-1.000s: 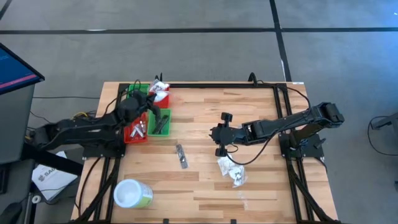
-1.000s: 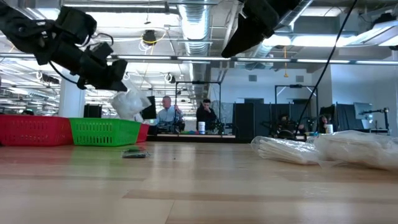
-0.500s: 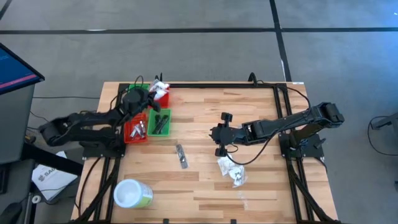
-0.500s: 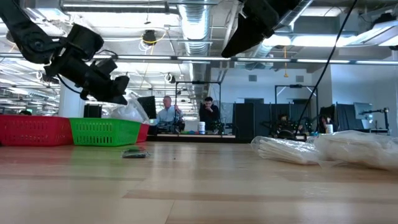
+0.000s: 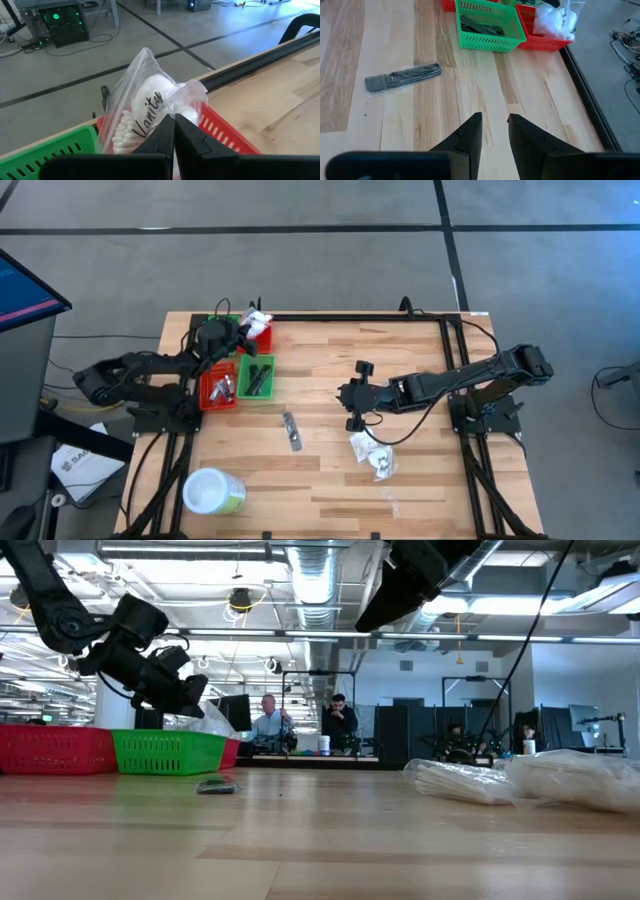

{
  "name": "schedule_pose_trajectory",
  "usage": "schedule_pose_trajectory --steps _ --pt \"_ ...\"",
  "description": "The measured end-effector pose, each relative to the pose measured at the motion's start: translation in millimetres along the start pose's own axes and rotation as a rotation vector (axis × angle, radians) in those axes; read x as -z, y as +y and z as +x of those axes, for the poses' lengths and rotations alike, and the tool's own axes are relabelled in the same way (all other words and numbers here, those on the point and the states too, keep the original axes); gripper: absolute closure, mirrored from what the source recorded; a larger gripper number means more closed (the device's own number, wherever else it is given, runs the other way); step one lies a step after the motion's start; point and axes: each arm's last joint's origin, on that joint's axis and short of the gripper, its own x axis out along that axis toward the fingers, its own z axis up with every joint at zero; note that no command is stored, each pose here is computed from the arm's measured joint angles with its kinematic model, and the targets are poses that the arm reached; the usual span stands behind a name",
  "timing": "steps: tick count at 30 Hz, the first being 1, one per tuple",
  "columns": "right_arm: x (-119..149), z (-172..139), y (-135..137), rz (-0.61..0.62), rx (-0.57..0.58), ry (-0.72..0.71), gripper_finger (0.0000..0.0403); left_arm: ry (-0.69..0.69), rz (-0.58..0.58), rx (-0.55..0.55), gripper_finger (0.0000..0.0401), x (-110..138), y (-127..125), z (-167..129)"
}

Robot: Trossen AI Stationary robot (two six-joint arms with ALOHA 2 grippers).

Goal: Pick & Place Travel size toiletries
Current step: Put the white cotton pack into the top red bin

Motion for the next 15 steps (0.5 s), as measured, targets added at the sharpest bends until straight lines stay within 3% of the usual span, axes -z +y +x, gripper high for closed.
schedule_pose_trajectory --steps 15 --pt "-0.4 0.1 -0.1 0.016 0.0 -0.003 0.0316 0.001 -0.004 -0.004 0.0398 -5.9 -1.6 20.4"
